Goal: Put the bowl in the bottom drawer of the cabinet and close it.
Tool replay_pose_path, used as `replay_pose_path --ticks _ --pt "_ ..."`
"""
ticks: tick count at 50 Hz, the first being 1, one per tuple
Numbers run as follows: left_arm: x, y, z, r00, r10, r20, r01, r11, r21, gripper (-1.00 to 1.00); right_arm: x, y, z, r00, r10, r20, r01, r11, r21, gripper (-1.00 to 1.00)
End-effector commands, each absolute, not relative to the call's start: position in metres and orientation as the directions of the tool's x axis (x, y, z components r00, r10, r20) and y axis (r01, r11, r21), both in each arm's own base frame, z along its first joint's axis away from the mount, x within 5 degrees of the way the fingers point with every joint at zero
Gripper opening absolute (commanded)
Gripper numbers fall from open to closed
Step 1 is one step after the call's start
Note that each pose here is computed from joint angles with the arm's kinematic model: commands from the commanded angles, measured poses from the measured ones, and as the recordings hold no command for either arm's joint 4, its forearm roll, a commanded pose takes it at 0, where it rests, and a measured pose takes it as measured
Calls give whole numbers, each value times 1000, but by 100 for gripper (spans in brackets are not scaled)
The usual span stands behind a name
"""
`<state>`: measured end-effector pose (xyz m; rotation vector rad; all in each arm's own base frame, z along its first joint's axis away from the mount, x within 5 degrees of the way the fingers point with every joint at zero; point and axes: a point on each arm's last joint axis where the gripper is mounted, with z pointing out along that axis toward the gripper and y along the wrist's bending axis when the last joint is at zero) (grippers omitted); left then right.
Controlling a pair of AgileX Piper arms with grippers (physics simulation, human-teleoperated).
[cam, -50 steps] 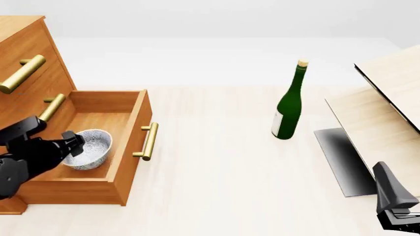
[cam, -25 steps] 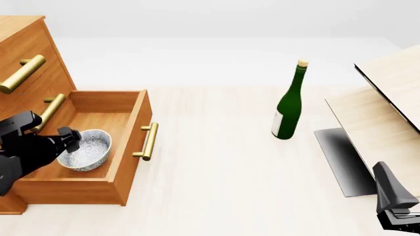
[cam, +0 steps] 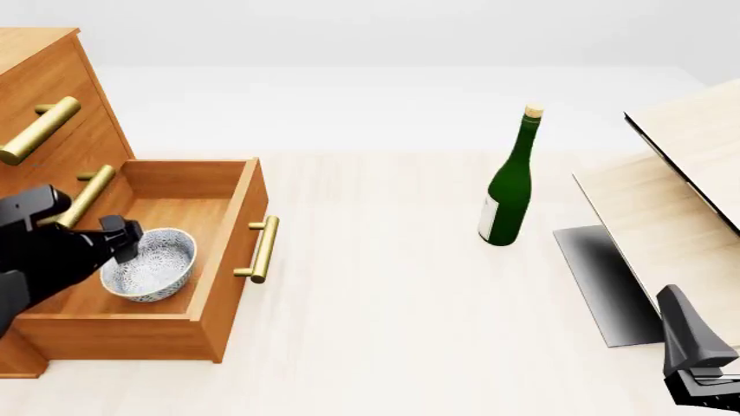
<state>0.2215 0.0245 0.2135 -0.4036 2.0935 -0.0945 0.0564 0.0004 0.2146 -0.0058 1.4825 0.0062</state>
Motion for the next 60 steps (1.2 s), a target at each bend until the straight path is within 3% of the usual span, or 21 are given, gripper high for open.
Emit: replay_pose_path --ticks 1,39,60 --pt "218 21 224 -470 -285 -835 -213 955 -206 100 56 0 215 88 1 -996 -8 1000 0 100" --pt "212 1 249 -427 -199 -882 -91 980 -177 100 56 0 215 88 0 -996 -8 1000 0 100" --pt "215 -39 274 -385 -120 -915 107 979 -174 100 56 0 215 88 0 -996 -8 1000 0 100"
